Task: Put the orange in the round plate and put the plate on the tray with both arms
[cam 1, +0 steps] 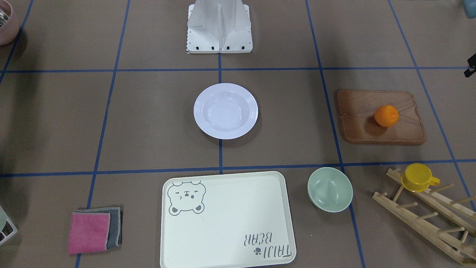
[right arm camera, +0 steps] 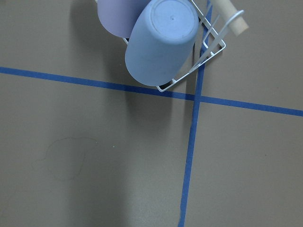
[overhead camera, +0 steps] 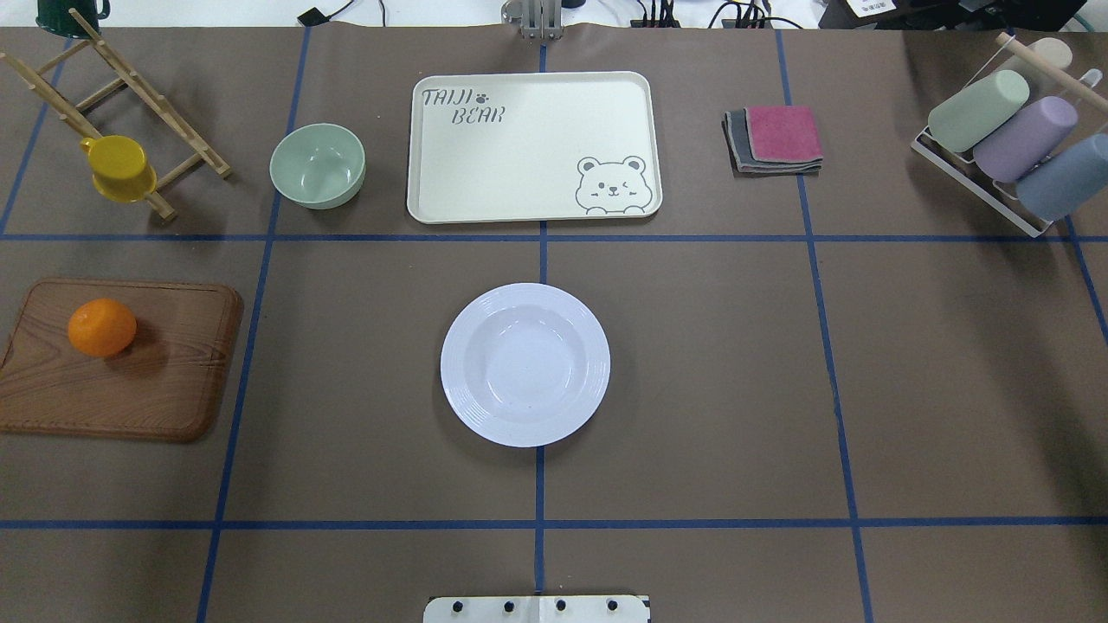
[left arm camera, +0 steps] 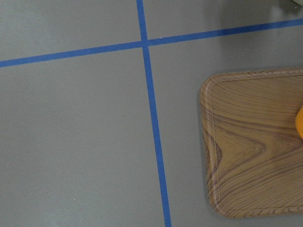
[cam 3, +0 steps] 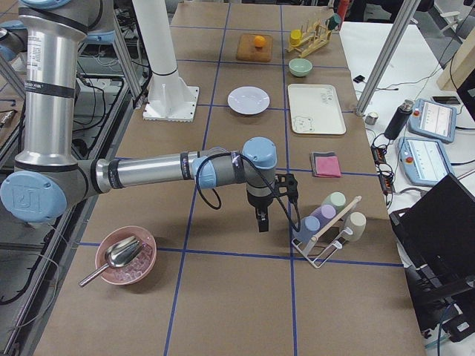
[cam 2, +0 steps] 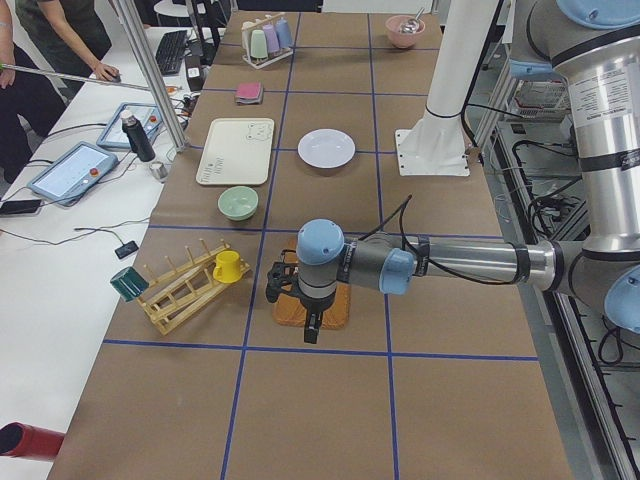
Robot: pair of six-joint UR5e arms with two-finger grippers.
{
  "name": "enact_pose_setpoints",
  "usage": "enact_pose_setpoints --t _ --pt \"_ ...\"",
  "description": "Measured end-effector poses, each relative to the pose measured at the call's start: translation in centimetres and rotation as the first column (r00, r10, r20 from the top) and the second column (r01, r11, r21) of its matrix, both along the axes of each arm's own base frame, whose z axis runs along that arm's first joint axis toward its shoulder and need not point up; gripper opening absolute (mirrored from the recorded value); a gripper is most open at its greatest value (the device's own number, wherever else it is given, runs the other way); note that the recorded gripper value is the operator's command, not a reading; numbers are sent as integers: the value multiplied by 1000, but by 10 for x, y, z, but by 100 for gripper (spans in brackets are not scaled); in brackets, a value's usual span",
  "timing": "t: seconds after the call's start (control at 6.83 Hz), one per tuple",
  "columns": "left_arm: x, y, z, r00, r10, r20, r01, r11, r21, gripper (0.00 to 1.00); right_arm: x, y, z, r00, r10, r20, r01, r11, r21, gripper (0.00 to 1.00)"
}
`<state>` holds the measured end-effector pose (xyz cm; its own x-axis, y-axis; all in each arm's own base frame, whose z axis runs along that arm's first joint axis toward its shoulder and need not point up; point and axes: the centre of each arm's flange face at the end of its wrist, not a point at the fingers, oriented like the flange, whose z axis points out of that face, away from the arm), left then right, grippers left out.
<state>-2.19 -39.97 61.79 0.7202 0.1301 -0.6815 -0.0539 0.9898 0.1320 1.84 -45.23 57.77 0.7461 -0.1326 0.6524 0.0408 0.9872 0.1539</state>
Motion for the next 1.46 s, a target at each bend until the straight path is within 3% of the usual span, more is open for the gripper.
enact_pose_setpoints --t 0.44,0.73,1.02,1.46 --pt "4 -7 -8 1000 -30 -6 30 999 -18 99 -1 -3 -9 1000 0 6 0 1000 16 100" --pt "31 -37 -41 995 -98 -29 96 994 -61 99 -12 -6 -28 1000 -5 21 4 999 33 100" --pt "116 -73 -103 988 -145 -50 137 982 -130 99 -63 -6 -67 998 -40 49 38 999 37 100" --pt "223 -74 -145 992 -117 -52 108 982 -153 99 -166 -16 -155 984 -133 120 122 988 93 100"
